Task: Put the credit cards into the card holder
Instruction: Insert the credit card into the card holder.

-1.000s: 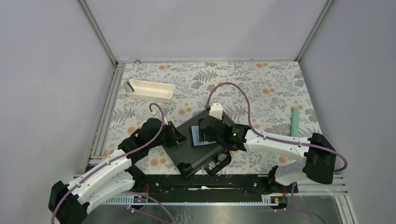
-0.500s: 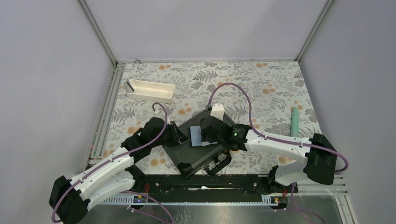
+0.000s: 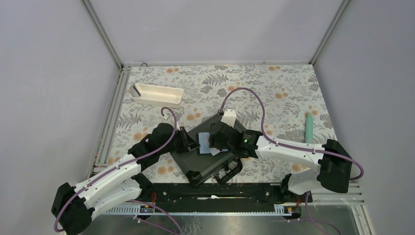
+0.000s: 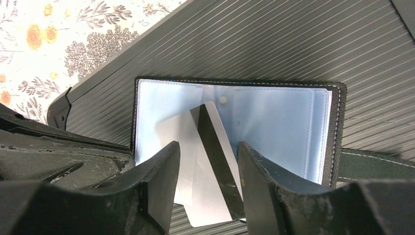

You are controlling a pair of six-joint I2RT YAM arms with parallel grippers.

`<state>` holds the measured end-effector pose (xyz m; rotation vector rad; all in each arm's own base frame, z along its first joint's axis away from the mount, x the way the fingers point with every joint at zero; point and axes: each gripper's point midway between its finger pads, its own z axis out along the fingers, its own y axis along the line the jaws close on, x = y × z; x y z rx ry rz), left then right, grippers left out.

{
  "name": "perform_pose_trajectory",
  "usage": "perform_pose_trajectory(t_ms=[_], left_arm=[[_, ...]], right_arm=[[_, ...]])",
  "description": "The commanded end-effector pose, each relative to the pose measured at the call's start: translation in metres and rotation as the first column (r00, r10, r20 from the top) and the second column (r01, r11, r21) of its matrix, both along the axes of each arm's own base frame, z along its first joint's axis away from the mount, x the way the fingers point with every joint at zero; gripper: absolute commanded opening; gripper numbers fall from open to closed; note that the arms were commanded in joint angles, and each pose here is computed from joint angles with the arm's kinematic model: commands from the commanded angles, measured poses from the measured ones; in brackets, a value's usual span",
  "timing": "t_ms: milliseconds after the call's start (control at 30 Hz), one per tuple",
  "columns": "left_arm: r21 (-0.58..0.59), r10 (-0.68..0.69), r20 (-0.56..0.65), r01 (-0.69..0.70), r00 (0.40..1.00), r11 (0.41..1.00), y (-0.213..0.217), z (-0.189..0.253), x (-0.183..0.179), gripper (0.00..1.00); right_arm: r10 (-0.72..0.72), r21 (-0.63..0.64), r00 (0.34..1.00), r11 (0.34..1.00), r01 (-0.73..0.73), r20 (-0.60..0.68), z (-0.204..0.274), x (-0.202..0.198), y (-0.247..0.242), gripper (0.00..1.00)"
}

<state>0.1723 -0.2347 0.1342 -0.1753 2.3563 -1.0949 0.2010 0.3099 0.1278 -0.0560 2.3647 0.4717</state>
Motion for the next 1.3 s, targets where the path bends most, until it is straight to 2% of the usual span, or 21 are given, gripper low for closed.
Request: perform_pose_trajectory(t_ms=[0, 267, 467, 700, 967, 1267], left_arm=[[-0.045, -0.008, 0.043, 0.010, 0.999, 0.999, -0.008, 0.014, 0.005, 0.11], [-0.019, 0.002, 0.057, -0.001, 0.998, 1.000, -0.002, 0.019, 0.006, 0.13], [-0.012, -0.005, 0.074, 0.006, 0.997, 1.000, -0.003, 0.033, 0.008, 0.18], [0.028, -0.023, 0.097, 0.020, 0.995, 0.999, -0.006, 0.043, 0.016, 0.25], [0.106, -0.001, 0.127, -0.013, 0.992, 0.994, 0.005, 0.047, 0.043, 0.29], [0.151, -0.001, 0.145, -0.021, 0.989, 0.988, 0.005, 0.046, 0.060, 0.30]], right_arm=[[-0.031, 0.016, 0.999, 0.999, 0.031, 0.005, 0.002, 0.001, -0.005, 0.57], [-0.013, 0.007, 0.995, 1.000, 0.013, 0.103, 0.029, 0.003, -0.032, 0.61], [0.122, 0.080, 0.992, 0.989, -0.125, 0.040, 0.025, -0.019, -0.026, 0.61], [0.216, 0.083, 0.976, 0.973, -0.216, 0.005, 0.012, -0.038, -0.031, 0.59], [0.192, 0.237, 0.977, 0.957, -0.166, -0.090, 0.005, -0.053, -0.015, 0.51], [0.150, 0.230, 0.979, 0.966, -0.116, -0.135, 0.006, -0.055, -0.020, 0.50]])
